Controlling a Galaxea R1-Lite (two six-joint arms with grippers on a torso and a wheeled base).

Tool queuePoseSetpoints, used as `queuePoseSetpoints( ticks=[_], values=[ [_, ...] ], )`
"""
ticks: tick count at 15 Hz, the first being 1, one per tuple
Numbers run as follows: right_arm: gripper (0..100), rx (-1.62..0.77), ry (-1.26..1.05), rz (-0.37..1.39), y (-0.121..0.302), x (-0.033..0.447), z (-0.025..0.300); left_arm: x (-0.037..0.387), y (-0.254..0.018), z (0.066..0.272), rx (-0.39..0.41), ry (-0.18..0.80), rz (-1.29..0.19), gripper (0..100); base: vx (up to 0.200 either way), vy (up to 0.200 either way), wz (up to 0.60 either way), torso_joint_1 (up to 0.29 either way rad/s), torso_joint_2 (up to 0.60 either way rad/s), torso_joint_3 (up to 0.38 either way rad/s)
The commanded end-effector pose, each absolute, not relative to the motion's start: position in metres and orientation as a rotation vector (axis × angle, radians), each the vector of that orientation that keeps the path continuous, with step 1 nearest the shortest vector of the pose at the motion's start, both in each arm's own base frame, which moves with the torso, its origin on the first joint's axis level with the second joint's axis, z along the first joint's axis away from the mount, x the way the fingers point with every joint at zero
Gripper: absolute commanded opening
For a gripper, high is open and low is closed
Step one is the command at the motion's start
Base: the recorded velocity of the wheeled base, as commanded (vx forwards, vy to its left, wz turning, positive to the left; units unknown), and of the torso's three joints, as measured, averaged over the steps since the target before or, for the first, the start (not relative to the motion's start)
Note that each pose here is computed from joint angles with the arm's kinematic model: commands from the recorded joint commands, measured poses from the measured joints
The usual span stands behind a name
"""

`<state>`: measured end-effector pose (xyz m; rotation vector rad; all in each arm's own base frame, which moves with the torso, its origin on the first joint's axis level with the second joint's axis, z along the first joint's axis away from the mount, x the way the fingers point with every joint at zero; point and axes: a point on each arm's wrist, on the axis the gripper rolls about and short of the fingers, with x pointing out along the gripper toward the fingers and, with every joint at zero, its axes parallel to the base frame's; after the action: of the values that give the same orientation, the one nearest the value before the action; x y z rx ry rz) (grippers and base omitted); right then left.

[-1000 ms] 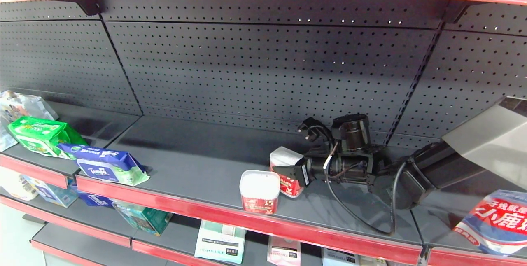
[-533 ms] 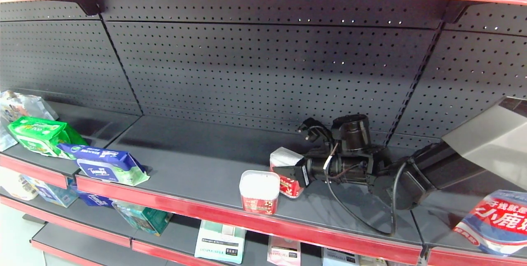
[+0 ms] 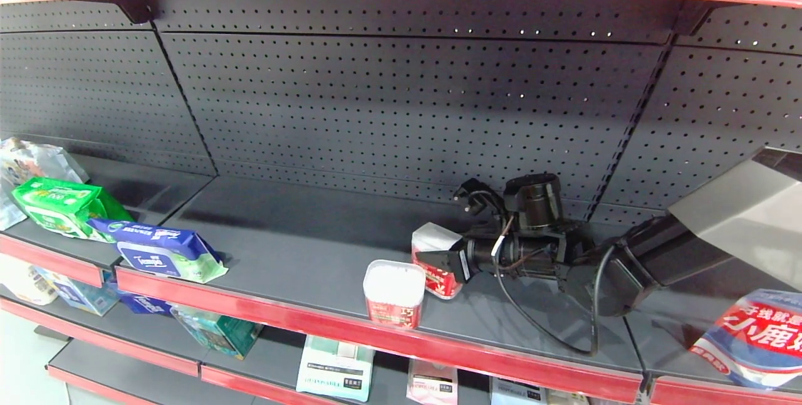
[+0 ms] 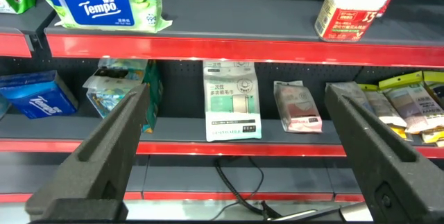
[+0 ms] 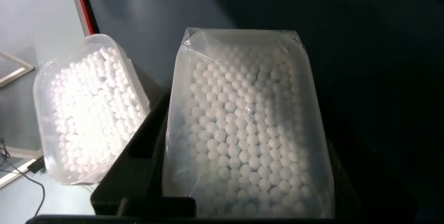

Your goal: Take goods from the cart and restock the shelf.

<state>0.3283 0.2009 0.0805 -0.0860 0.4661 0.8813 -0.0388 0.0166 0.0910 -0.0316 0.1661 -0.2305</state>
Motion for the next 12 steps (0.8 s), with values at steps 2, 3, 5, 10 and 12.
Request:
queuePoseSetpoints(
  ticks=[2, 3, 5, 10, 12],
  values=[
    [0, -0.083, 0.464, 0.877, 0.200, 0.331, 0.080, -0.039, 0.017, 0.091, -0.031, 0.167, -0.235, 100, 0.000, 0.000, 0.00, 0.000, 0.00, 0.000],
    [0, -0.084, 0.466, 0.877, 0.200, 0.331, 0.080, -0.039, 0.017, 0.091, -0.032, 0.167, -0.238, 100, 0.000, 0.000, 0.00, 0.000, 0.00, 0.000],
    [0, -0.086, 0.475, 0.882, 0.201, 0.328, 0.078, -0.039, 0.017, 0.091, -0.032, 0.167, -0.238, 100, 0.000, 0.000, 0.00, 0.000, 0.00, 0.000],
    [0, -0.088, 0.470, 0.883, 0.203, 0.330, 0.078, -0.039, 0.017, 0.091, -0.032, 0.167, -0.238, 100, 0.000, 0.000, 0.00, 0.000, 0.00, 0.000],
    [0, -0.087, 0.431, 0.869, 0.202, 0.340, 0.084, -0.039, 0.017, 0.091, -0.033, 0.167, -0.236, 100, 0.000, 0.000, 0.00, 0.000, 0.00, 0.000]
  ],
)
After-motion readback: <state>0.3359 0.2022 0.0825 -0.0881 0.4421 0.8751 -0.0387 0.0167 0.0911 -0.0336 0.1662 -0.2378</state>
